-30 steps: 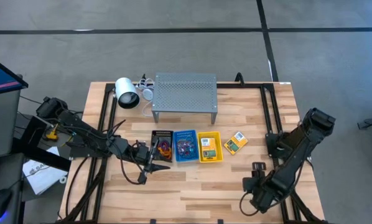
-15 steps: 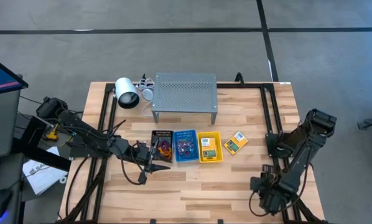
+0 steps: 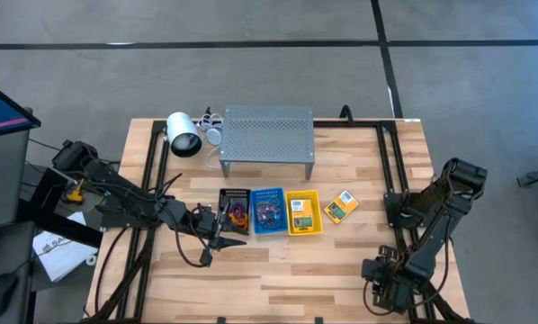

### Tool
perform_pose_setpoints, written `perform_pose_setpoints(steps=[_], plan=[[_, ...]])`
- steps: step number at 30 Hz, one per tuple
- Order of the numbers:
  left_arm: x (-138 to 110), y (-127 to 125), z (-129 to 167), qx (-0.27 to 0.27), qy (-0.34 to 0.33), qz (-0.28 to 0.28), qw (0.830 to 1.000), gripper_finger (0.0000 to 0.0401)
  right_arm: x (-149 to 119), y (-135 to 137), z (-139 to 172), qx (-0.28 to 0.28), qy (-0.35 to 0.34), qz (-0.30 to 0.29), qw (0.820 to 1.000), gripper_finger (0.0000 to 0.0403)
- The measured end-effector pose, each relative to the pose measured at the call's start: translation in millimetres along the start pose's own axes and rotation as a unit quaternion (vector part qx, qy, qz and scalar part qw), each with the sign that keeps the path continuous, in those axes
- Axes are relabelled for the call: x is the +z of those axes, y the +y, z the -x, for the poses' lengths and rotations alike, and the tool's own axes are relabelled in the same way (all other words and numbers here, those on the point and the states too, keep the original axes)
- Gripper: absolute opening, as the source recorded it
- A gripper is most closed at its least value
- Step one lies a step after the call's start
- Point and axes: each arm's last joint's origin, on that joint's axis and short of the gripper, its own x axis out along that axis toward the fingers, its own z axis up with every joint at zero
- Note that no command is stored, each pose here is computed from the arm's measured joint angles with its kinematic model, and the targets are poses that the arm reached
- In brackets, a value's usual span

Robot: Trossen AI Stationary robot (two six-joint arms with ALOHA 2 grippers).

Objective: Pick & Place Office Desk Supplies
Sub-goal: Put the red rubber band into the blue basket

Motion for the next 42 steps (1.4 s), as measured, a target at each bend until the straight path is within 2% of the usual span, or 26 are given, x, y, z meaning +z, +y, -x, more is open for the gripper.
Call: perform_pose_setpoints(steps=[4,12,25,29,39,42], plan=[[0,0,0,0.0,0.0,0.001,1.0,0.0102,1,4,-3,0.014,-0.01,-0.012,1.0,0.0211],[0,0,0,0.0,0.0,0.002,1.0,0.0102,0,10,-21,0.002,0.007,-0.022,1.0,0.0211],[0,0,0,0.0,0.001,0.001,1.0,0.0102,-10,10,-15,0.004,0.002,-0.044,0.999,0.0208],[0,0,0,0.0,0.002,0.001,1.0,0.0102,-10,9,-16,0.001,0.004,-0.044,0.999,0.0189],[0,0,0,0.0,0.002,0.001,1.0,0.0102,-10,7,-16,-0.011,0.003,-0.04,0.999,0.0101],[0,0,0,0.0,0.002,0.001,1.0,0.0102,-10,6,-16,-0.014,-0.007,-0.036,0.999,0.0085]])
